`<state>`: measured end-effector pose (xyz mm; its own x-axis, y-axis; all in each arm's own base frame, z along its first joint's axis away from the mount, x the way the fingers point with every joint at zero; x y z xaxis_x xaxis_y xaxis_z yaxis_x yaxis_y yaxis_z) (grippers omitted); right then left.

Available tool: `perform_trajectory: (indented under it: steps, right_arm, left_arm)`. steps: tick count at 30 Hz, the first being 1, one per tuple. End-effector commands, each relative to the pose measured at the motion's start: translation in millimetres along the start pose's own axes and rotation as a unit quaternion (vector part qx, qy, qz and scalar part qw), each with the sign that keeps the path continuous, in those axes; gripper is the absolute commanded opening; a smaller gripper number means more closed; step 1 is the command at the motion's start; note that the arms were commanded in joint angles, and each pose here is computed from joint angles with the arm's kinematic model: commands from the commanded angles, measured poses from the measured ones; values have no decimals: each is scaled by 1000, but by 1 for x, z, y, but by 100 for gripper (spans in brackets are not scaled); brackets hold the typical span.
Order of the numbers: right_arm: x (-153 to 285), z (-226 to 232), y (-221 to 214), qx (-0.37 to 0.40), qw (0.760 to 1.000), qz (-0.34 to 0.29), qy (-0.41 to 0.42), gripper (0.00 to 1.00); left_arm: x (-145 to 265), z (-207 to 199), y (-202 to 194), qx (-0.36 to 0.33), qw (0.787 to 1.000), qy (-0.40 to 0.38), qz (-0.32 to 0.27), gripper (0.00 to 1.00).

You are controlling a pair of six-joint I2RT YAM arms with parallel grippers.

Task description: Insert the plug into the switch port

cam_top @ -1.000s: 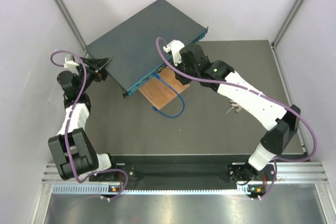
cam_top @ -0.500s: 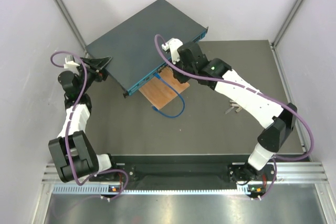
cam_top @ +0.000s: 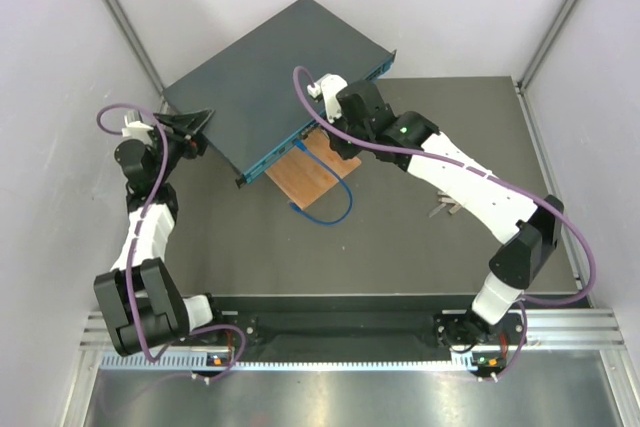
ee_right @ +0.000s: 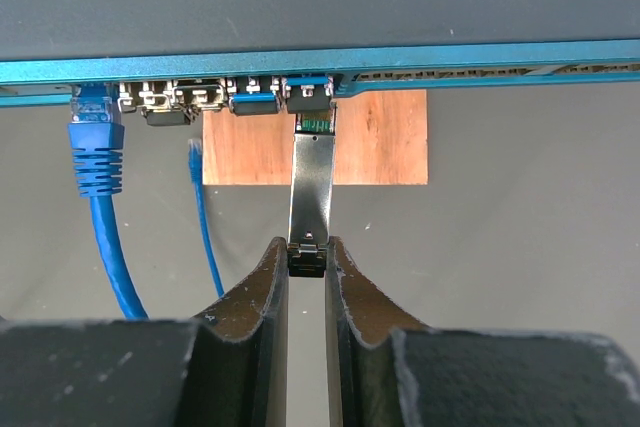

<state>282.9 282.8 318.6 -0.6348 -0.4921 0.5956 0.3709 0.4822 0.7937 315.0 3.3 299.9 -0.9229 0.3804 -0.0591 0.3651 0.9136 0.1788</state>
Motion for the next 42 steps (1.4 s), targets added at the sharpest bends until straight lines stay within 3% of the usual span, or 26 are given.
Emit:
perform_trajectory:
  steps: [1, 42]
  right_arm:
    - [23, -1, 13, -1, 999, -37, -4, 0]
    - [8, 5, 24, -5, 999, -42, 22, 0]
  left_arm:
    - [6, 1, -46, -19, 994, -6, 108, 0]
    - [6, 8, -47, -23, 994, 13, 107, 0]
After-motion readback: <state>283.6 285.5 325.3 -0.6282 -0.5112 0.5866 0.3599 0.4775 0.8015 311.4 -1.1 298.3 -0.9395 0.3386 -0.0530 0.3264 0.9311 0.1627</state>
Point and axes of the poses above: each gripper's point midway between its finger pads, its own x axis back along the fingers, its own z axis along the line the jaws close on, y = z × x, the point moved 8 cm from there along x, back along the fingers, and after that the axes turned 2 degrees about x, right-handed, at the moved point
